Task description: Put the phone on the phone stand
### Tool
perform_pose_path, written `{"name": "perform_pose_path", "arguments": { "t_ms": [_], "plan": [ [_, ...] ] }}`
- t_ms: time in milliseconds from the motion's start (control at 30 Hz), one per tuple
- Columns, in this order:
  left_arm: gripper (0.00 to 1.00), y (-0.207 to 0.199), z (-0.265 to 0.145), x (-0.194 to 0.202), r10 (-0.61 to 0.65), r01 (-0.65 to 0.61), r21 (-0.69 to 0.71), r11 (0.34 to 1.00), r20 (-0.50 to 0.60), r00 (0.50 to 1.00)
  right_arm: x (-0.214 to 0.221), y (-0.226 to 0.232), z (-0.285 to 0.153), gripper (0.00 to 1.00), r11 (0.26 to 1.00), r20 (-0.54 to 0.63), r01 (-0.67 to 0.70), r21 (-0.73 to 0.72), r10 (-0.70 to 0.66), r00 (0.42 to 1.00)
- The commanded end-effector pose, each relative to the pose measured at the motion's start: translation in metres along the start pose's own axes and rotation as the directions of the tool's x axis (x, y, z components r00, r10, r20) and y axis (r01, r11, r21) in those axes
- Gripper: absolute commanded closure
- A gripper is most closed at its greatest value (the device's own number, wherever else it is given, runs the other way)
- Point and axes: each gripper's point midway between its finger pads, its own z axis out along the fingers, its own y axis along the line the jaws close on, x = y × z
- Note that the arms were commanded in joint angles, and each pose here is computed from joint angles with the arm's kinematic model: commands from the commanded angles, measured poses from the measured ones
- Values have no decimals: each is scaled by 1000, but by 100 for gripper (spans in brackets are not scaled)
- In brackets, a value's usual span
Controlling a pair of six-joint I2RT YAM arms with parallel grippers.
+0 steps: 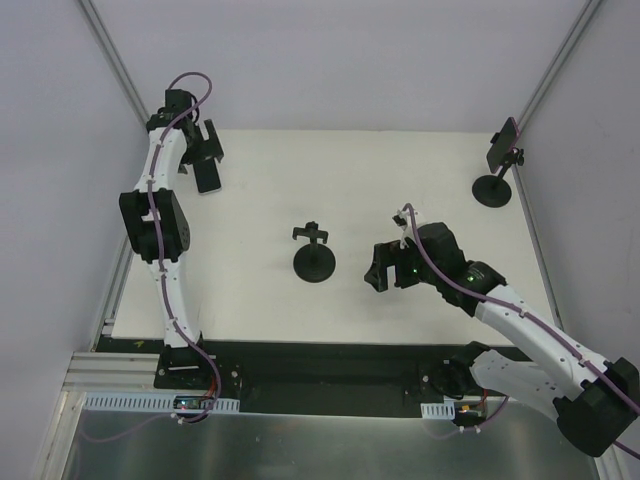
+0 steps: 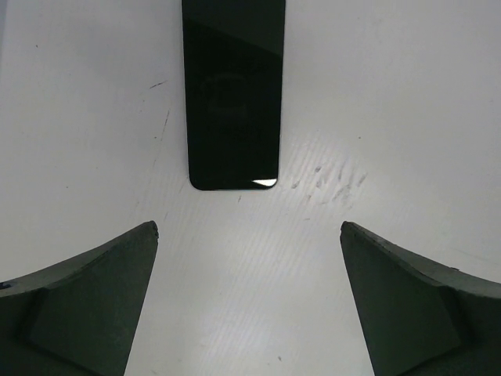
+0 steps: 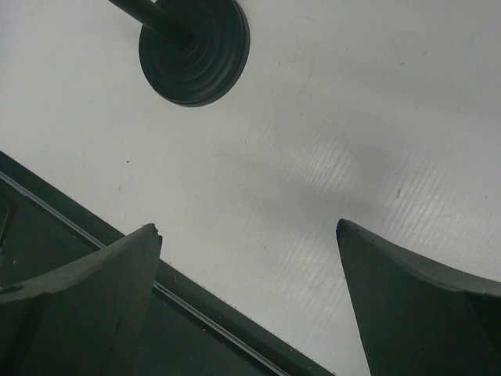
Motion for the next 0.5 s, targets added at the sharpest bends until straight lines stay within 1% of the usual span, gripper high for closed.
{"name": "perform_pose_path", "arguments": {
  "t_ms": [0,200,300,467],
  "plan": [
    [1,13,16,13,57,-63,-95,993,-62,996,-10,4,1,4,1000,36,-4,-30,5,999],
    [2,19,34,26,70,-86,-180,980,-94,993,-8,2,5,4,999,26,-16,-32,16,1000],
    [1,15,45,36,61,-81,-164,983,-125,990,-7,2,7,4,999,24,-23,-34,24,999],
    [1,18,62,49,43,-74,-187,980,-162,986,-7,1,7,4,999,27,-33,-35,34,999]
  ]
}}
